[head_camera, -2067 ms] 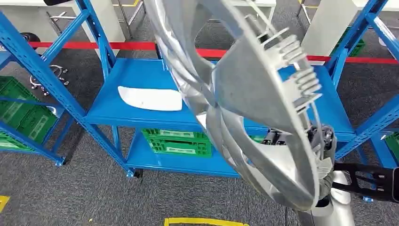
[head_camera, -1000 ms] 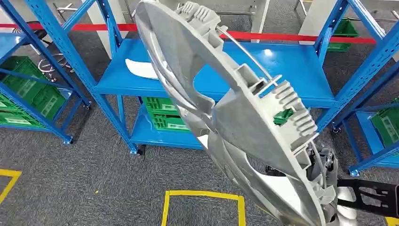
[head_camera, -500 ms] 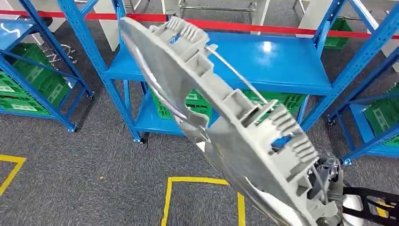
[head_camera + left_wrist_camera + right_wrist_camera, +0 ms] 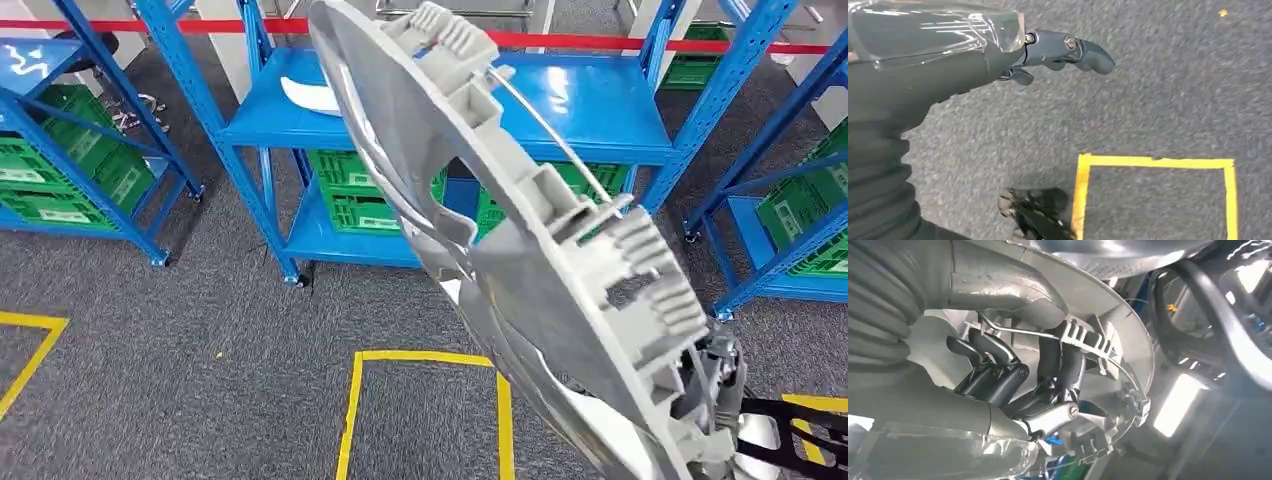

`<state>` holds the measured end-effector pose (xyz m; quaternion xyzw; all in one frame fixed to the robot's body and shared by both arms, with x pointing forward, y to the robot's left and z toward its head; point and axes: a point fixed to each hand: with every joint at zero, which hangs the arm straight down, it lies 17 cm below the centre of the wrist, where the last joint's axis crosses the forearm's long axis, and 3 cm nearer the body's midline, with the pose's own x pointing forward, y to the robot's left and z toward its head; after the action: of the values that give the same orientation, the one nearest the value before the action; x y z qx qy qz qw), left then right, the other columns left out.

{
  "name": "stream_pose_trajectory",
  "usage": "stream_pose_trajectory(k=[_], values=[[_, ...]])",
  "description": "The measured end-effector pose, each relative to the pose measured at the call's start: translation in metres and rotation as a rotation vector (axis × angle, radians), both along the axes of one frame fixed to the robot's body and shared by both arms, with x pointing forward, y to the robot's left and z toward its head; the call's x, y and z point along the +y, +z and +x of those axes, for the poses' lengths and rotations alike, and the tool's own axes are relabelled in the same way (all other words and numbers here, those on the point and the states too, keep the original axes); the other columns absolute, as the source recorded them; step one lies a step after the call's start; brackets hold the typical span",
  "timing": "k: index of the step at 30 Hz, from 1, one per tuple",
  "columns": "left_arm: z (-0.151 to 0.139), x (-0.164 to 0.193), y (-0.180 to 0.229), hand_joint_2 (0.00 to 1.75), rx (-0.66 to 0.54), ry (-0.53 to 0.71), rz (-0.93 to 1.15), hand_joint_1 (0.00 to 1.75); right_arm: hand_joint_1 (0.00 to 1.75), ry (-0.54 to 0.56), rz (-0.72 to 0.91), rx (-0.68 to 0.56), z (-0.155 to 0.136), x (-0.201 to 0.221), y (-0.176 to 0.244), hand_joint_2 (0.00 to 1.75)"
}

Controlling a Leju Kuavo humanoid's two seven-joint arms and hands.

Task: Take the parts from the cabinet and place them on the table.

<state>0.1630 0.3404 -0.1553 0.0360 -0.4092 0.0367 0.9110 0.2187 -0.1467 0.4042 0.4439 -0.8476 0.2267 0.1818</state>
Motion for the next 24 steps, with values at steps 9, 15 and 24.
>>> stream_pose_trajectory(k=[9,15,24], values=[[-0.020,0.014,-0.015,1.75,0.119,0.066,0.021,0.00,1.75,-0.051,-0.019,-0.009,0.003,0.001,0.008,1.75],[-0.032,0.012,-0.020,1.75,0.145,0.111,0.001,0.00,1.75,-0.062,-0.035,-0.003,0.006,-0.003,0.005,1.75],[-0.037,0.008,-0.018,1.75,0.141,0.112,-0.003,0.00,1.75,-0.068,-0.032,-0.019,0.007,-0.007,0.007,1.75]])
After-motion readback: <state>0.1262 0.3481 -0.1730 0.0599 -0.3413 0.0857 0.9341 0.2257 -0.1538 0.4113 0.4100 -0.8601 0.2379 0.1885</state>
